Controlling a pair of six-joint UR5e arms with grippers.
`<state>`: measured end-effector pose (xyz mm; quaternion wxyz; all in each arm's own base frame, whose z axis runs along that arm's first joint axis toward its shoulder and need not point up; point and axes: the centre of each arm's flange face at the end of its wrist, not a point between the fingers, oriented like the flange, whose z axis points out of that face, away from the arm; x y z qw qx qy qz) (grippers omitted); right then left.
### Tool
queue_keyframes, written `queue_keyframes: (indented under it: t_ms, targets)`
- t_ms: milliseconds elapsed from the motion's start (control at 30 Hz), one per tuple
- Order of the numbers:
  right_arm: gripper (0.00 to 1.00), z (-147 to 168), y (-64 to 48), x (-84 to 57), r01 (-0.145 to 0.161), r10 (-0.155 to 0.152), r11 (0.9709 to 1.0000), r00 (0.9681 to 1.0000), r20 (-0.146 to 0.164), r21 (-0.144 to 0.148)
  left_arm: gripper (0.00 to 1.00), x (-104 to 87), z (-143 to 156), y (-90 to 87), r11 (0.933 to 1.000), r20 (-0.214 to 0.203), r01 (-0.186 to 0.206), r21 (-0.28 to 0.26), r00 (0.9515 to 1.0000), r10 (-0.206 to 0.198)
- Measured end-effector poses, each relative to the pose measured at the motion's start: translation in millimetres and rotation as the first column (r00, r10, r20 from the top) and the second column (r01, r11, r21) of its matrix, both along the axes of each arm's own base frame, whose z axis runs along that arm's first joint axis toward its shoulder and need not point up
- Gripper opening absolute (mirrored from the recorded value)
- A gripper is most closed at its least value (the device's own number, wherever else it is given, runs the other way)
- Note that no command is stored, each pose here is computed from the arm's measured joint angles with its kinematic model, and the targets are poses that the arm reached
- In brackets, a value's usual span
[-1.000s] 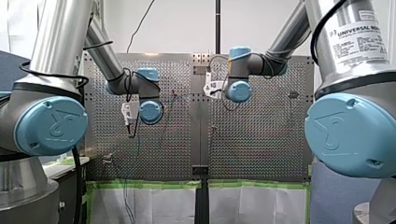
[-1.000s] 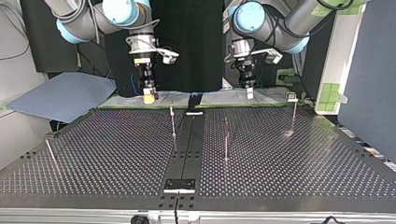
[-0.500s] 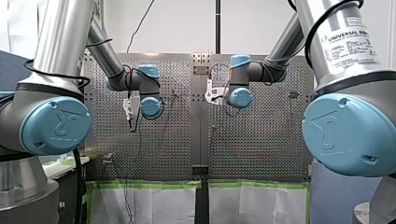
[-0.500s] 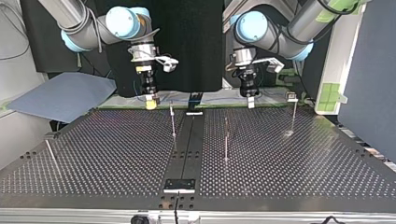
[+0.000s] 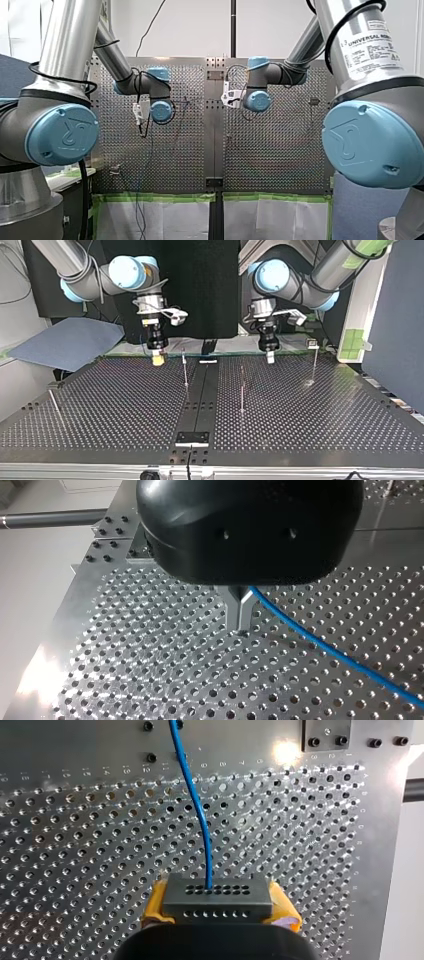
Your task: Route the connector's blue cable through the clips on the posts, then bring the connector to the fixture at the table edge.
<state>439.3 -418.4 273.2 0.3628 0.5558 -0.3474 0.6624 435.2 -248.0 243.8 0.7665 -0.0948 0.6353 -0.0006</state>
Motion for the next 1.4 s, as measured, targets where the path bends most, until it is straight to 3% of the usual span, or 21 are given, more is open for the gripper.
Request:
queue_keyframes:
  t_ms: [600, 1100, 1400]
  targets:
    - [0.00, -12.5, -18.0, 10.9, -0.030, 0.030, 0.9995, 0.9995, -0.010, 0.010, 0.00, 31.7, 15.7, 5.9, 0.9998, 0.022, -0.014, -0.014, 0.9996, 0.014]
    - [0.00, -3.1, -25.9, 13.3, -0.028, 0.028, 0.9996, 0.9996, 0.000, 0.001, 0.00, 50.8, 11.1, 5.9, 1.0000, 0.009, -0.002, -0.005, 1.0000, 0.002]
    - [0.00, -4.3, -29.3, 10.9, -0.021, 0.021, 0.9998, 0.9998, 0.000, 0.002, 0.00, 67.2, 26.9, 7.7, 0.9999, 0.025, -0.011, -0.012, 0.9996, 0.011]
